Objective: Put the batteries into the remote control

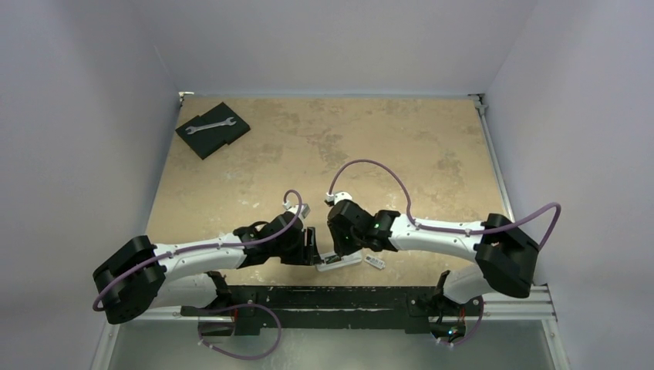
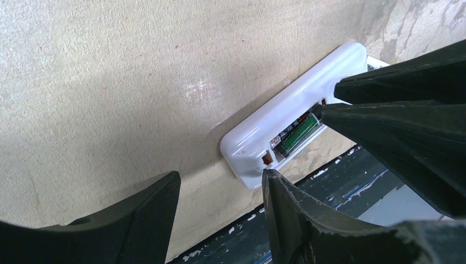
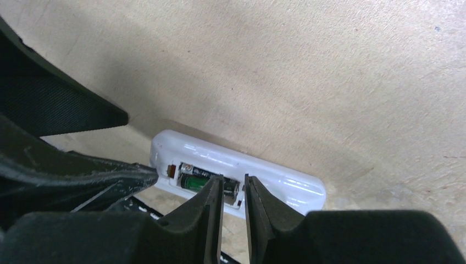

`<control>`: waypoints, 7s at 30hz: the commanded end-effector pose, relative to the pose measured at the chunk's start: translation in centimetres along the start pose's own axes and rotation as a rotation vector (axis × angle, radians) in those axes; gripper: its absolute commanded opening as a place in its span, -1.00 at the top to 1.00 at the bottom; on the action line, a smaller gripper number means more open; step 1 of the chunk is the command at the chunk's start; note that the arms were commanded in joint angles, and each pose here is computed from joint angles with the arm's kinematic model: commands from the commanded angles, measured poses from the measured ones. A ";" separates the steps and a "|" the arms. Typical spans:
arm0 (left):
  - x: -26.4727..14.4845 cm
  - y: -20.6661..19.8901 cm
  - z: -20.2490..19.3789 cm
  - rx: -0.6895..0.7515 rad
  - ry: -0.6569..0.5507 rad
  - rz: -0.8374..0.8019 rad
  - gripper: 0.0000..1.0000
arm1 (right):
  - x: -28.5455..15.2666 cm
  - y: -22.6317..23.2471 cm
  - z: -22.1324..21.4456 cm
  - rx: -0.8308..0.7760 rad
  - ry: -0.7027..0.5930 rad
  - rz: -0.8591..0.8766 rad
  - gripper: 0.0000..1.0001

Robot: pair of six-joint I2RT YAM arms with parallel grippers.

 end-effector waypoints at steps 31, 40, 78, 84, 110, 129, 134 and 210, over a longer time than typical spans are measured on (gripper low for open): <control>-0.1 0.1 -0.1 0.012 -0.015 -0.014 -0.12 | -0.5 0.9 -1.1 -0.059 0.041 0.036 0.50; -0.1 0.0 -0.1 0.016 -0.015 -0.020 -0.12 | -1.5 0.9 -1.9 -0.059 0.059 0.044 0.59; 0.6 -0.1 -0.3 0.031 0.019 -0.032 -0.13 | -1.3 1.7 -0.3 -0.006 0.006 0.025 0.44; 0.7 -0.2 -0.3 0.033 0.020 -0.037 -0.13 | -1.1 1.8 -0.5 -0.008 0.019 0.028 0.49; 1.5 -0.2 -0.4 0.032 0.036 -0.043 -0.11 | 0.2 2.5 -1.1 -0.043 0.082 0.058 0.78; 1.4 0.5 -0.7 0.051 0.032 -0.034 -0.11 | 2.1 2.6 -1.3 -0.110 0.195 -0.106 0.64; 0.8 0.9 -0.5 0.068 0.004 -0.013 -0.11 | 2.6 2.8 -1.2 -0.118 0.235 -0.115 0.57; -3.6 0.9 -0.2 0.137 -0.063 -0.065 -0.11 | -1.9 4.3 2.6 0.081 0.067 -0.164 0.56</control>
Point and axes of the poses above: each gripper's point midway between its finger pads, its own x axis out along the fingers, its own y axis along the line the jaws close on, z = x × y, the point moved 8 cm from there along -x, back along the fingers, and after that the axes turned 10 degrees about -x, right-handed, at the moved point
